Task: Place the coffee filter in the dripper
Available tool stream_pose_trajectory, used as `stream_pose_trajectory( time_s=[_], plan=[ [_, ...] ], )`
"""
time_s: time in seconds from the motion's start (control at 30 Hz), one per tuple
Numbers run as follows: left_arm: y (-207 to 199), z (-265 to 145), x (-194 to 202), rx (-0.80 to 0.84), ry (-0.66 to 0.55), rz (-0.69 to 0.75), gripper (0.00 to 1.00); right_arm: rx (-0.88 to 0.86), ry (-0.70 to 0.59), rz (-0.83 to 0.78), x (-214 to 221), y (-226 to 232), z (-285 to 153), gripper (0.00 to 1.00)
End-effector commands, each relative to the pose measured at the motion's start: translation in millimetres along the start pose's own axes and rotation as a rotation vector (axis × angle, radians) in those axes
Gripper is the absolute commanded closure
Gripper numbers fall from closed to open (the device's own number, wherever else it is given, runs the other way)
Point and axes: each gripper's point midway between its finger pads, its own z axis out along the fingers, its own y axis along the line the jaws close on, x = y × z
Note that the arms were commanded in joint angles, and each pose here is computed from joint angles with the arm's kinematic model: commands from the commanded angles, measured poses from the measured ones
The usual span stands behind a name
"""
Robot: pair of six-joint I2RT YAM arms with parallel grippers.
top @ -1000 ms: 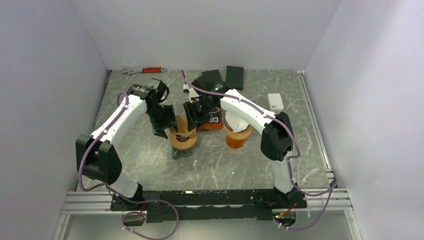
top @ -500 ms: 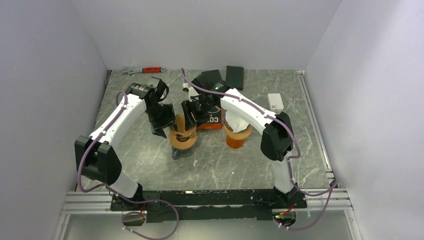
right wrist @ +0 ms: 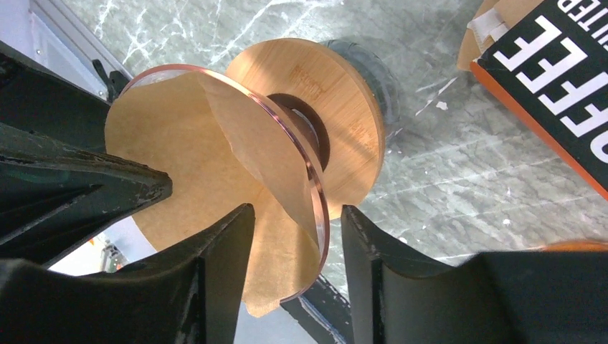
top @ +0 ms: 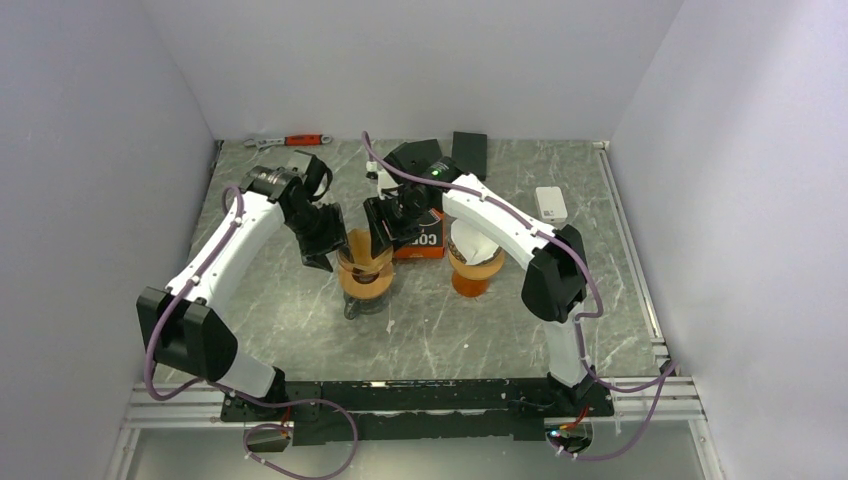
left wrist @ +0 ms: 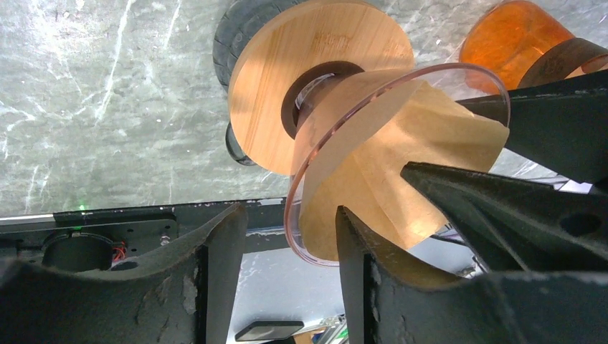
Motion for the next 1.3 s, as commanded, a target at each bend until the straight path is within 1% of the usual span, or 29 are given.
stream_pose_trajectory(
  time_s=[0.0, 0.23, 0.27, 0.33, 0.4, 0.5, 0.63, 0.87, 1.03, 1.17, 1.27],
  plan=[
    [-4.0, -17.2, 0.5, 0.025, -0.048, 0.017, 0.48, 0.001, -0.081, -0.026, -13.1, 16.2, -33.4, 0.51],
    [2.0, -9.0, 3.8, 0.010, -0.039, 0.008, 0.54, -0.001, -0.071, -0.014, -11.5, 16.9, -31.3, 0.61],
    [3.6, -7.6, 4.3, 0.005, -0.040, 0.005, 0.56, 0.000, -0.067, -0.011, -10.9, 16.3, -30.2, 0.62],
    [6.0, -4.0, 5.3, 0.002, -0.039, 0.003, 0.59, -0.001, -0.066, -0.008, -10.2, 16.8, -29.7, 0.63],
    [6.8, -1.1, 6.9, 0.001, -0.031, -0.001, 0.66, 0.000, -0.065, -0.008, -9.0, 16.9, -29.6, 0.63],
    [9.6, 1.3, 9.4, -0.008, -0.020, -0.007, 0.68, -0.001, -0.065, -0.006, -7.7, 16.9, -30.1, 0.64],
    [9.3, 1.3, 8.1, -0.005, -0.031, -0.008, 0.66, -0.001, -0.057, -0.006, -5.4, 15.1, -27.5, 0.64],
    [4.3, 1.6, 3.9, 0.006, -0.029, -0.005, 0.66, 0.002, -0.040, -0.006, -0.3, 11.4, -22.0, 0.68],
    [3.3, -0.3, 2.2, 0.006, -0.035, 0.000, 0.64, 0.006, -0.057, -0.011, -2.6, 12.7, -26.0, 0.68],
    [0.4, -3.3, 1.1, 0.023, -0.049, 0.004, 0.56, -0.015, -0.091, -0.026, -10.6, 22.0, -37.4, 0.64],
    [-3.0, -9.9, -1.8, 0.040, -0.077, 0.007, 0.49, -0.032, -0.130, -0.037, -17.9, 30.8, -48.9, 0.55]
  ],
)
